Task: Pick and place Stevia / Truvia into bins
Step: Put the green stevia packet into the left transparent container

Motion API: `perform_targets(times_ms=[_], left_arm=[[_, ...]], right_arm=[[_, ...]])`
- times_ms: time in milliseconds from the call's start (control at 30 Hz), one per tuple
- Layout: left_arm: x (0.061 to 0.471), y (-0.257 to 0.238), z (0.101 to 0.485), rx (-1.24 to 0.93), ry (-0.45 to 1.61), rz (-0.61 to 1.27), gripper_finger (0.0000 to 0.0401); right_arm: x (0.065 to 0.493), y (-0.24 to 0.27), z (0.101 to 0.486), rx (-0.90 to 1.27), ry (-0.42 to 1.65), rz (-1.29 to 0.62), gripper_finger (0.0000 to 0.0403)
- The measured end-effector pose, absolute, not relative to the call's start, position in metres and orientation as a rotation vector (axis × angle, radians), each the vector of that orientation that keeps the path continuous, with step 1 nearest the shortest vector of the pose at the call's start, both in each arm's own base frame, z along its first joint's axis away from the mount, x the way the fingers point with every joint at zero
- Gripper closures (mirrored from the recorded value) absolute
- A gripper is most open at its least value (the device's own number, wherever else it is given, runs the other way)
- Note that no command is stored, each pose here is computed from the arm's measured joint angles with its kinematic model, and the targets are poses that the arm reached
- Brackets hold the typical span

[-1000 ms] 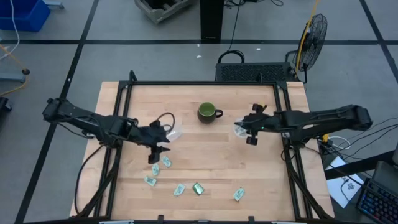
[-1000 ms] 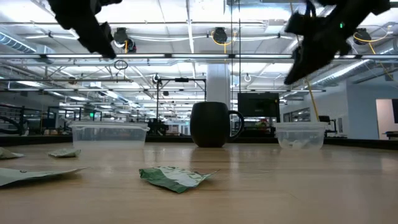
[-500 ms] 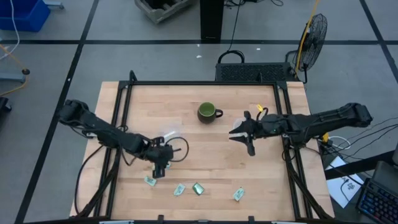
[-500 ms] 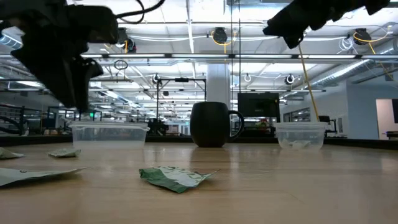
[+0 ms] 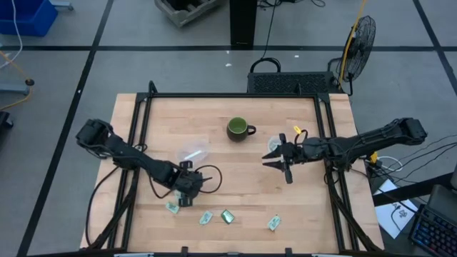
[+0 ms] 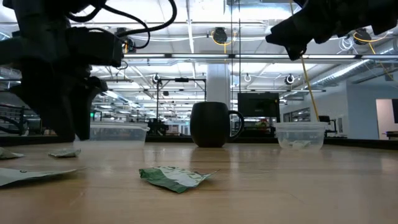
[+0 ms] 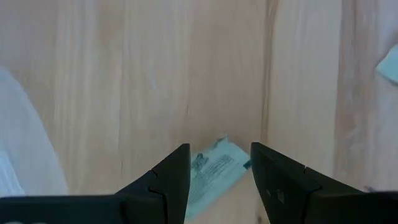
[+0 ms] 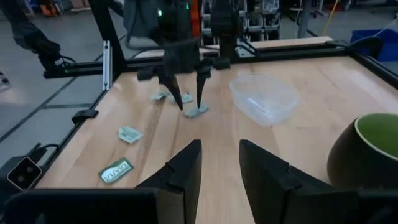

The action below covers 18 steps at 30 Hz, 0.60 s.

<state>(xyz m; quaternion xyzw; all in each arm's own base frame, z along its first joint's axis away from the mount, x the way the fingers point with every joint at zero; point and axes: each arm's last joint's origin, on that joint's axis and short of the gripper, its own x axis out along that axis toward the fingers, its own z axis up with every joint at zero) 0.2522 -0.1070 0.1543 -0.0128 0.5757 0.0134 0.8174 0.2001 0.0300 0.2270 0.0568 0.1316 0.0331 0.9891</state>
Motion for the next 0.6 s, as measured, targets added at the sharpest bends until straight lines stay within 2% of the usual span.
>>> perform_targets(times_ms=[467, 600], left_arm=[[0.257, -0.106, 0.136, -0.036, 1.297, 0.063, 0.0229], [0.257, -0.107, 0.136, -0.031, 1.298, 0.045, 0.0264]], right_arm=[[0.201, 0.030, 0.229, 0.110, 0.239, 0.069, 0.0303], [0.201, 0.030, 0.230, 0.110, 0.237, 0.069, 0.0303]])
